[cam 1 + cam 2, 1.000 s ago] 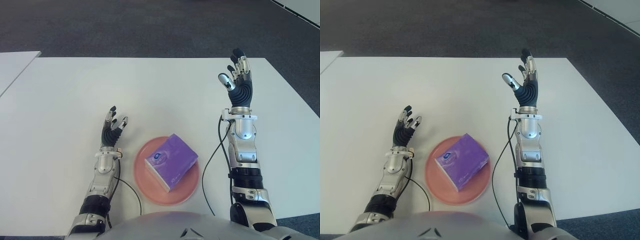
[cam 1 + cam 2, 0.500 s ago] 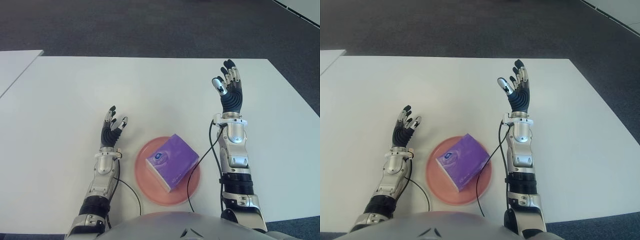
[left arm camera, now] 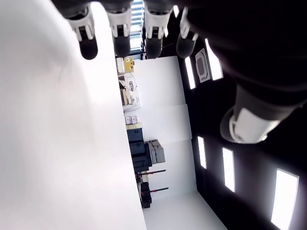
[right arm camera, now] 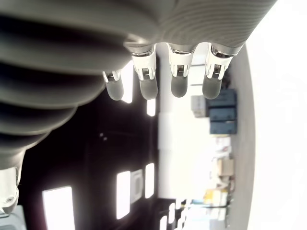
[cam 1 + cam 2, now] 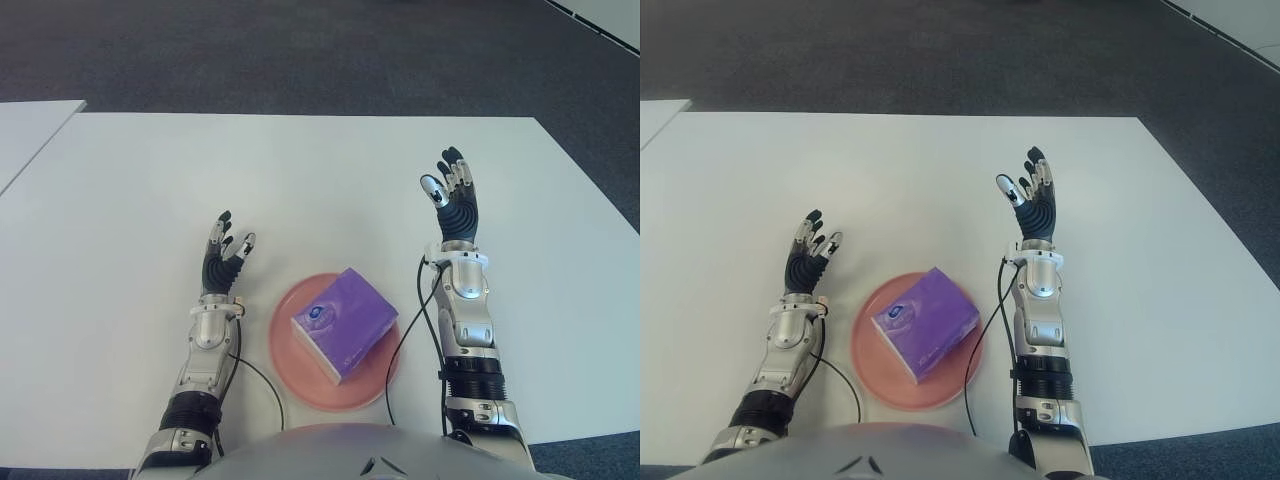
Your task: Put the tissue paper into the plate.
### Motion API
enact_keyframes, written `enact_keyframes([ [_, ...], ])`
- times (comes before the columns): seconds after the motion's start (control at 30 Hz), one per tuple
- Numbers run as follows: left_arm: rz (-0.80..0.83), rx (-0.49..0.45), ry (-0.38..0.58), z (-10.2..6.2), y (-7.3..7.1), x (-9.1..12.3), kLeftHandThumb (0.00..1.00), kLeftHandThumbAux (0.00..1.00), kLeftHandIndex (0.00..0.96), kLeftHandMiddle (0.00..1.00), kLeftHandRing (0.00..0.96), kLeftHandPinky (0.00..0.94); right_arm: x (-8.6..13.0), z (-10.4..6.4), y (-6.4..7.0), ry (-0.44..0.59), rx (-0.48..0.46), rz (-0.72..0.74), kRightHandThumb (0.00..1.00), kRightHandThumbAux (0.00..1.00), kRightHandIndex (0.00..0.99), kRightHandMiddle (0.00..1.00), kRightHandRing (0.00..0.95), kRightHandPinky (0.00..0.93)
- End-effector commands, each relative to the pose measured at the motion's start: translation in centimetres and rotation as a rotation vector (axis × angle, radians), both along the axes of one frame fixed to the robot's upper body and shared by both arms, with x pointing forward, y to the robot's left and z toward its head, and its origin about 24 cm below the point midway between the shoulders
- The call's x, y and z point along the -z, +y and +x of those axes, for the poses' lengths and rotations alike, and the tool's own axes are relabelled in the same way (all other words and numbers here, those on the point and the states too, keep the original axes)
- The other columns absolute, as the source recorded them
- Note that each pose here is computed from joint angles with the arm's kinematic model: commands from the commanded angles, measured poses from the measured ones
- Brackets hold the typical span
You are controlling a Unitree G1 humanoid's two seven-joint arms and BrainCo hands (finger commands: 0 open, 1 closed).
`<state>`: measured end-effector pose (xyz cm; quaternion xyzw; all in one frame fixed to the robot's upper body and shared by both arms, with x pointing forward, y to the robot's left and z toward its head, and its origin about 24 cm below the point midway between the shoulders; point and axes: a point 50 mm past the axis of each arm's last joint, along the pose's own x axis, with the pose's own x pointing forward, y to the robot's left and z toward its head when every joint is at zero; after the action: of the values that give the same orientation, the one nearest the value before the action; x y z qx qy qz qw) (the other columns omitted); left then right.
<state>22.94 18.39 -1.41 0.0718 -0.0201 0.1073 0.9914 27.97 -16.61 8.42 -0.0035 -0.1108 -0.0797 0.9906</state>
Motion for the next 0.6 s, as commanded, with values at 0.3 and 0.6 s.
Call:
enact_keyframes([
  [0.3, -0.005, -0.009, -0.003, 0.1, 0.0, -0.2, 0.070, 0.550, 0.000, 0.000, 0.000, 0.000, 7.0, -0.9, -1.4, 0.200, -0.061, -0.085, 0.064, 0.461, 0.000, 0.000, 0.000, 0.000],
  [0.6, 0.009, -0.007, 0.001, 0.0, 0.1, -0.3, 0.056, 0.540, 0.000, 0.000, 0.000, 0.000, 7.9, -1.1, -2.6, 0.273, -0.041, -0.132, 0.061, 0.443, 0.000, 0.000, 0.000, 0.000],
])
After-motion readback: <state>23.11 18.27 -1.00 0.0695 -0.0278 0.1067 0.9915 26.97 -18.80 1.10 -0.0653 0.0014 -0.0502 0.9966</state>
